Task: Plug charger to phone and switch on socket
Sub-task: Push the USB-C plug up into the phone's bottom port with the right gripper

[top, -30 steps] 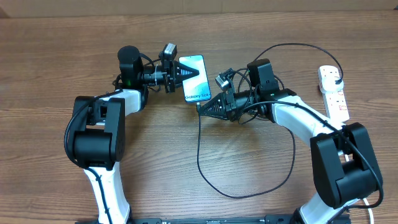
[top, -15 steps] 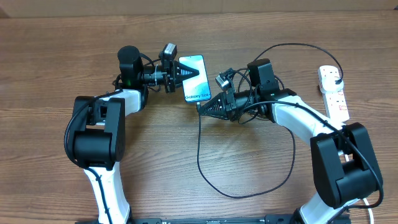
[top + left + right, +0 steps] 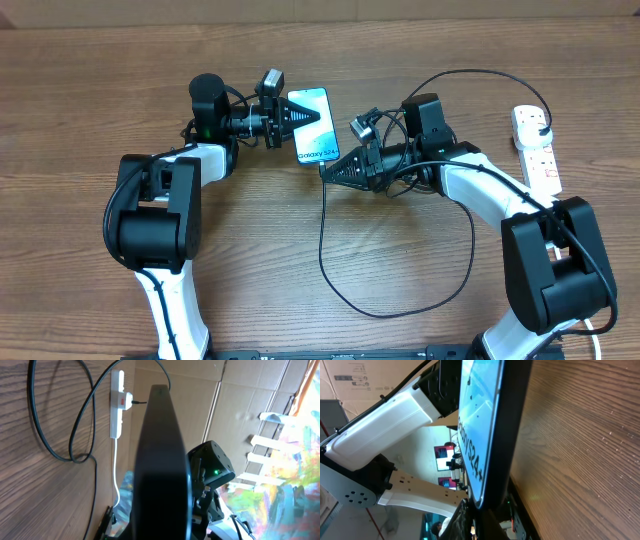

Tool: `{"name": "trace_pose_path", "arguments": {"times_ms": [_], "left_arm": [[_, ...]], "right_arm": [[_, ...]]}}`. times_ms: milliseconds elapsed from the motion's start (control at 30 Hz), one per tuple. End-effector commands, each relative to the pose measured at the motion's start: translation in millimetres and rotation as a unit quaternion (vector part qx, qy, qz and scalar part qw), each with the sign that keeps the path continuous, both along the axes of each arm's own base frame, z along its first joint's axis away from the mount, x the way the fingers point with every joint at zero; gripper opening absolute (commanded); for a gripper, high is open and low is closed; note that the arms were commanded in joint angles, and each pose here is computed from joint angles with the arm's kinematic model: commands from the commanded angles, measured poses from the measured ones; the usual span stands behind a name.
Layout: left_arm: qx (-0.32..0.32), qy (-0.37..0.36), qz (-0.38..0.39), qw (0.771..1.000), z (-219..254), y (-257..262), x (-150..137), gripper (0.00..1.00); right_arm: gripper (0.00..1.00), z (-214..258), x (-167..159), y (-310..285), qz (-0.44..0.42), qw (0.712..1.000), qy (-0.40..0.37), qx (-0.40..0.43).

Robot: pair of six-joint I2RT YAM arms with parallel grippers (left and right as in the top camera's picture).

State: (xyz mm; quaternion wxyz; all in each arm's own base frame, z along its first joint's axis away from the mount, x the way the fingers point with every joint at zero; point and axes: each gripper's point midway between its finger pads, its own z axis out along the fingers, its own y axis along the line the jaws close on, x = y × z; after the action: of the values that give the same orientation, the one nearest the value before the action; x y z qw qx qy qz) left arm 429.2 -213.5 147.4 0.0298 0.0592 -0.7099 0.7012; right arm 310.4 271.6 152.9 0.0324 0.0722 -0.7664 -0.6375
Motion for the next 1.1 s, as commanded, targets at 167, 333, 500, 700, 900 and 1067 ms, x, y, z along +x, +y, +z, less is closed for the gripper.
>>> {"name": "trace_pose_path", "arguments": {"times_ms": [167, 333, 500, 700, 900, 1067], "left_arm": [[-0.001, -0.026, -0.008, 1.0, 5.9, -11.7, 0.7, 0.04], [0.0, -0.026, -0.005, 1.0, 5.7, -13.0, 1.6, 0.05], [0.0, -0.026, -0.003, 1.0, 5.8, -11.4, 2.4, 0.04], [-0.001, -0.03, 0.005, 1.0, 7.4, -4.4, 6.1, 0.04], [-0.002, -0.031, 0.003, 1.0, 7.6, -4.0, 5.4, 0.04], [-0.002, -0.03, 0.004, 1.0, 7.6, -3.8, 5.5, 0.04]], "right_arm": [[0.04, -0.4, 0.4, -0.5, 0.004, 1.0, -0.002, 0.008], [0.04, -0.7, 0.2, -0.6, 0.003, 1.0, 0.0, 0.007], [0.04, -3.1, 1.1, -0.9, -0.001, 1.0, 0.002, 0.001], [0.04, -4.4, -0.4, -1.4, -0.001, 1.0, 0.01, -0.002], [0.04, -3.9, 0.8, -1.9, -0.002, 1.0, 0.007, -0.001], [0.04, -4.2, 0.9, -2.3, -0.003, 1.0, 0.008, -0.001]]}}
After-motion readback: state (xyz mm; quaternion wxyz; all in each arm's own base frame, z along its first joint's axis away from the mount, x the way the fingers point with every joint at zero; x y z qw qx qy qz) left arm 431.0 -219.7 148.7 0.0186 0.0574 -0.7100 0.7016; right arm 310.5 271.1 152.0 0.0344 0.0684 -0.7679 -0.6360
